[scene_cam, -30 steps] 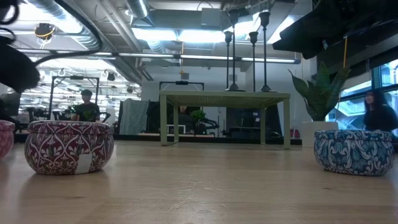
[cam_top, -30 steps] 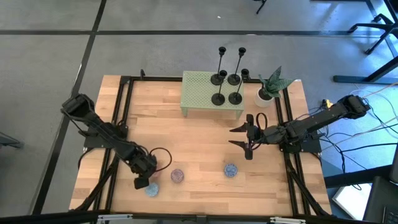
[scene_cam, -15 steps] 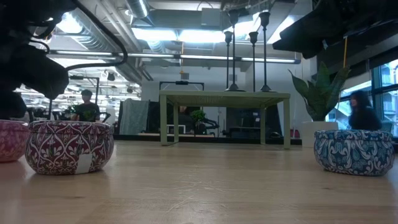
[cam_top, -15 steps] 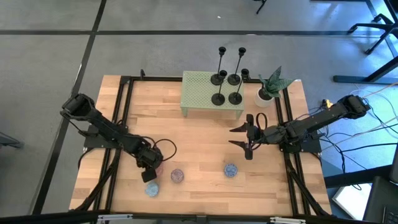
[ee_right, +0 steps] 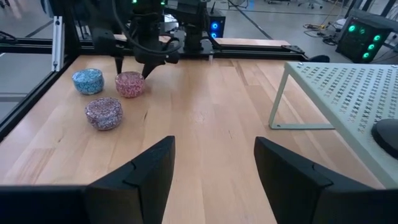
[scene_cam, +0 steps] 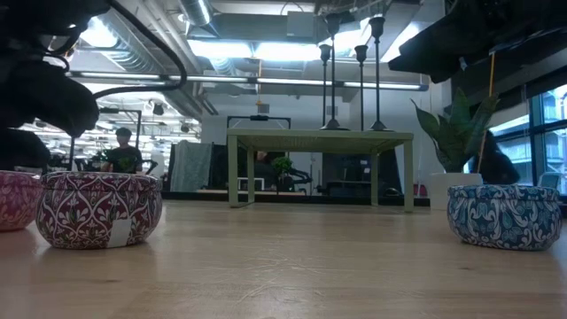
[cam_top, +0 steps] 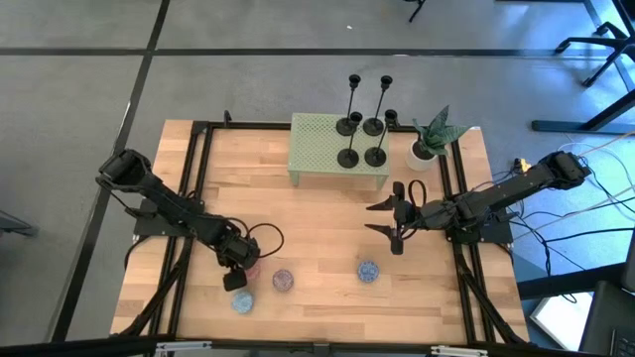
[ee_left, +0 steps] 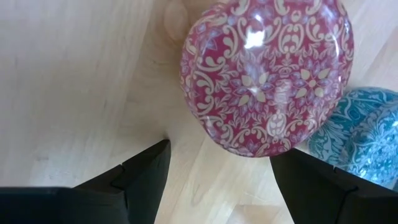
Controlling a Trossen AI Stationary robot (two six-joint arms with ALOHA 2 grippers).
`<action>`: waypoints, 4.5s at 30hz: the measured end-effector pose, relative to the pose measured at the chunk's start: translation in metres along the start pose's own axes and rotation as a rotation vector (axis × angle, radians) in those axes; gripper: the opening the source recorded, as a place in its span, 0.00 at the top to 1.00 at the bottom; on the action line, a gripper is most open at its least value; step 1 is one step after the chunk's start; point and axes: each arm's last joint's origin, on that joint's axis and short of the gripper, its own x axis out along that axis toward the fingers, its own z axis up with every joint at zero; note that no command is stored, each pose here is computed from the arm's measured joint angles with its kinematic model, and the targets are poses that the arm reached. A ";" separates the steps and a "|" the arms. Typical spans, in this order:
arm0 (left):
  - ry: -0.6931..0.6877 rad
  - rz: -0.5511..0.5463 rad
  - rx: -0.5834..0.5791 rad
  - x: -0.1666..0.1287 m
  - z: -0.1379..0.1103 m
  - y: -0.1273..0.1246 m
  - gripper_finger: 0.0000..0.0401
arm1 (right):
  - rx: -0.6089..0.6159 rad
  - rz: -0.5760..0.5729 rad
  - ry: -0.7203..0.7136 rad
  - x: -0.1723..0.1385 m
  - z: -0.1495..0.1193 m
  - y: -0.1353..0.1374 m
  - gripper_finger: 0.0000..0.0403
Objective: Pick & Place candle stick holders
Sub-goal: Put the orange scented candle on the shelf
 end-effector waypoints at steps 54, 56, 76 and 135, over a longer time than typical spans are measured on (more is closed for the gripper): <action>-0.149 0.111 0.146 -0.040 0.030 -0.014 0.22 | -0.001 0.012 0.003 0.000 0.000 0.000 0.44; -0.164 0.102 0.160 -0.041 0.033 -0.014 0.22 | -0.001 0.012 0.003 0.000 0.000 0.000 0.44; -0.221 0.063 0.250 -0.043 0.041 -0.016 0.13 | 0.002 0.013 -0.004 0.000 0.000 0.000 0.44; -0.188 0.275 0.408 -0.047 0.054 -0.039 0.28 | 0.001 0.061 0.001 0.000 0.000 0.002 0.44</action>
